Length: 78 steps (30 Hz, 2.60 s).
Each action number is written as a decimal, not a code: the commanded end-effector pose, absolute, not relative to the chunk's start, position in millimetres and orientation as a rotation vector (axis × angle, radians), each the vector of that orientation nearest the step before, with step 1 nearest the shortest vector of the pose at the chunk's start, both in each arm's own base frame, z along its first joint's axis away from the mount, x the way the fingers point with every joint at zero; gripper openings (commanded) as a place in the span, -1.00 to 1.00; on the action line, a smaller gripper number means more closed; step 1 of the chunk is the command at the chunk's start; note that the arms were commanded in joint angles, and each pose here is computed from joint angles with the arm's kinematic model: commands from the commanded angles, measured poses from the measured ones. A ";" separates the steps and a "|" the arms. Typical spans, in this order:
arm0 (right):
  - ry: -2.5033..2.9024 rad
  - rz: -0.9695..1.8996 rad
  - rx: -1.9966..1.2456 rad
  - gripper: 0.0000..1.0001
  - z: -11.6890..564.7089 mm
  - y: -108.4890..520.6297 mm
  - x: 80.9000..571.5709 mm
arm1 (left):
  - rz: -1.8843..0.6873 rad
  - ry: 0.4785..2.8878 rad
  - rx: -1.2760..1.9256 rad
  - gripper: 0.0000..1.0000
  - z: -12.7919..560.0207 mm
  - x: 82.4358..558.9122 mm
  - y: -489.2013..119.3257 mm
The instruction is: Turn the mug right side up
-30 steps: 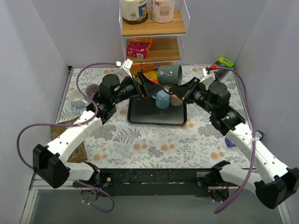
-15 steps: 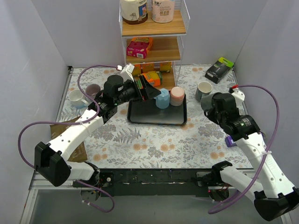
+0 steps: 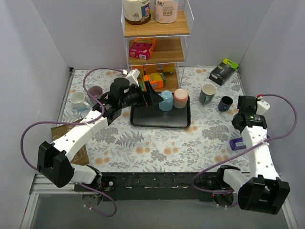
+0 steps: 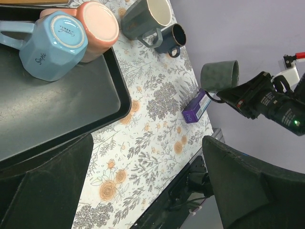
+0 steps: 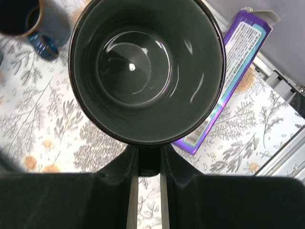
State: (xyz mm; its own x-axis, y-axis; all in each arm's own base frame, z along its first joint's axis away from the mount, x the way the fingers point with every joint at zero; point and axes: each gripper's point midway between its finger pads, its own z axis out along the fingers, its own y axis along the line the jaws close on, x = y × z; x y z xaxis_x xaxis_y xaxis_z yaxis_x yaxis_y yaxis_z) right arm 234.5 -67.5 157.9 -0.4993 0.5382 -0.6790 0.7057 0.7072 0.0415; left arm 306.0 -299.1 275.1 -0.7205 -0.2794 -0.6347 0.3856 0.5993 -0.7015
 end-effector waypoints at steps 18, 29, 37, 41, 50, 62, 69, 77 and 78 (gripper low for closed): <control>2.188 -0.371 0.770 -0.97 116.5 -119.2 331.0 | -1.109 2.060 0.101 0.96 282.1 307.6 -291.3; 2.312 -0.421 0.800 -0.97 91.0 -122.1 331.6 | -1.108 2.082 0.113 0.96 275.4 308.6 -293.2; 2.340 -0.376 0.786 -0.22 95.5 -115.1 333.4 | -1.091 2.091 0.102 0.96 271.5 309.6 -290.7; 2.333 -0.302 0.778 0.01 107.3 -106.2 335.0 | -1.075 2.094 0.097 0.96 270.3 311.6 -288.5; 2.414 -0.081 0.900 0.25 119.4 -66.6 305.5 | -1.021 2.096 0.121 0.96 262.2 325.2 -289.9; 2.280 0.223 0.831 0.45 181.4 -24.1 286.9 | -0.737 2.132 -0.046 0.96 208.1 405.6 -289.3; 2.268 0.270 0.790 0.45 196.6 -15.3 278.3 | -0.499 2.150 -0.444 0.96 170.4 454.6 -267.4; 2.269 0.317 0.786 0.40 193.8 -7.6 272.5 | -0.492 2.147 -0.718 0.90 137.8 478.2 -276.2; 2.270 0.317 0.786 0.40 193.0 -7.5 272.0 | -0.490 2.144 -0.762 0.82 131.5 481.2 -277.0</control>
State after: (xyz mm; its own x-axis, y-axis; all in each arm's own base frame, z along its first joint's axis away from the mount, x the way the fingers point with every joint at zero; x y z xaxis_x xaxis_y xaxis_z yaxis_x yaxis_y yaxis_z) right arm 270.0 -13.9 179.4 -0.5823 0.6196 -0.5263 0.4813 0.7845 0.3911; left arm 466.9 -285.1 126.1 -0.6061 -0.5359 -0.5877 -0.2151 0.8219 -0.5275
